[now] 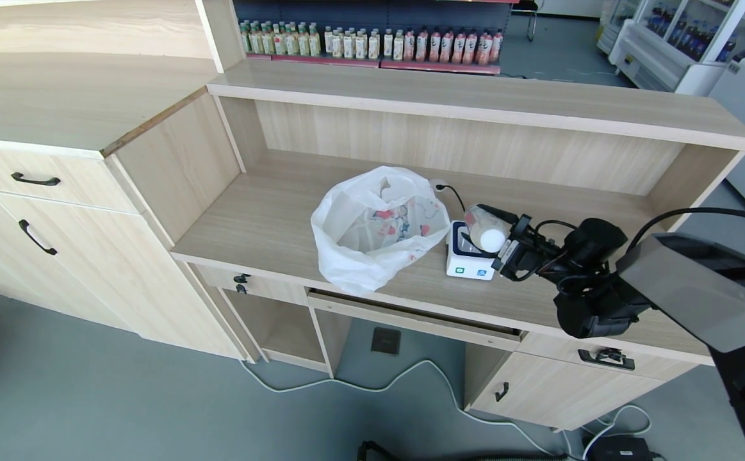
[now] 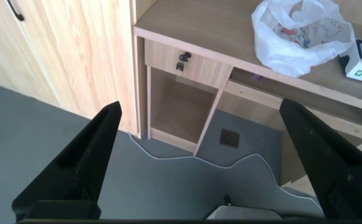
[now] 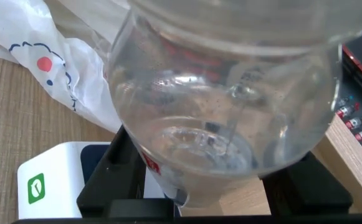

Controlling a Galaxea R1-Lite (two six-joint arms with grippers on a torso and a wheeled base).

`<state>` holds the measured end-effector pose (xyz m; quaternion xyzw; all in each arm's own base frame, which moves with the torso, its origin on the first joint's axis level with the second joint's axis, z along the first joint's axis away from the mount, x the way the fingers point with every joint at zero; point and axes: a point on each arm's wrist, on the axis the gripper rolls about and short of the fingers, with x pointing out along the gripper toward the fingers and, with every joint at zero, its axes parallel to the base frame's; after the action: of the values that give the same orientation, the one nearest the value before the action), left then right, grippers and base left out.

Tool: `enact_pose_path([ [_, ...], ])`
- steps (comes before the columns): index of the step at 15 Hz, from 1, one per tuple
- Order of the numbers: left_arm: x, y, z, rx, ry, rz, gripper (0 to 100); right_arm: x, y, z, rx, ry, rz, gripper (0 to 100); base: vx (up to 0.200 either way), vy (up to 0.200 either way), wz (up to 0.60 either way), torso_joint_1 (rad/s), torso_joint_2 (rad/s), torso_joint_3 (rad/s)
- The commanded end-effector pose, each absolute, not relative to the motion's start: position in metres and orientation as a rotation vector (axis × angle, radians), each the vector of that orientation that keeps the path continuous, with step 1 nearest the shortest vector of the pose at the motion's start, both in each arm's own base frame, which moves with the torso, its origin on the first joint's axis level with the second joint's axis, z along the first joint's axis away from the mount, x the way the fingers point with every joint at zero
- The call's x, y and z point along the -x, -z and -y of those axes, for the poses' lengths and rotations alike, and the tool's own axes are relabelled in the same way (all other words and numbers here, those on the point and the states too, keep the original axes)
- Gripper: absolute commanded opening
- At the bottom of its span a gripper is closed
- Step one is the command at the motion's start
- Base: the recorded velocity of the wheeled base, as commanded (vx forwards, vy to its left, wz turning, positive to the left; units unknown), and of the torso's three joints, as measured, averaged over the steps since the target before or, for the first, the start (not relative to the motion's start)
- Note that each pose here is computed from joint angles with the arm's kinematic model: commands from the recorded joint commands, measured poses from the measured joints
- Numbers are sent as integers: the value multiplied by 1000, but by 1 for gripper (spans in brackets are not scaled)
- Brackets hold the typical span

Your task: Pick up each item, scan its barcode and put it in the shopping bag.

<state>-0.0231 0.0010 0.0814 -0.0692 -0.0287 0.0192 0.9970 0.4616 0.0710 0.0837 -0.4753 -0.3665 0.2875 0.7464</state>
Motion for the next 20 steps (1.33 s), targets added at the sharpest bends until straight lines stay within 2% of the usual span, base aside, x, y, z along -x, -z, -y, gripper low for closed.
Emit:
enact_pose_path([
  [1,23,-81,-1,138,-39,58,100,-464,-76,-73,1033,-641,792,0,0,0,0,0,0,0],
  [8,23,-81,-1,138,-39,58,100,-469,-71,-74,1006,-648,787,0,0,0,0,0,0,0],
  [11,23,-81,-1,139,-39,58,100,-469,-83,-72,1000,-634,807,0,0,0,0,0,0,0],
  [15,23,-81,-1,139,-39,58,100,-455,-151,-47,892,-581,844,0,0,0,0,0,0,0],
  [17,23,-81,-1,139,-39,58,100,-436,-201,-33,760,-528,847,0,0,0,0,0,0,0],
  [20,23,-81,-1,139,-39,58,100,-395,-263,3,541,-362,668,0,0,0,0,0,0,0],
])
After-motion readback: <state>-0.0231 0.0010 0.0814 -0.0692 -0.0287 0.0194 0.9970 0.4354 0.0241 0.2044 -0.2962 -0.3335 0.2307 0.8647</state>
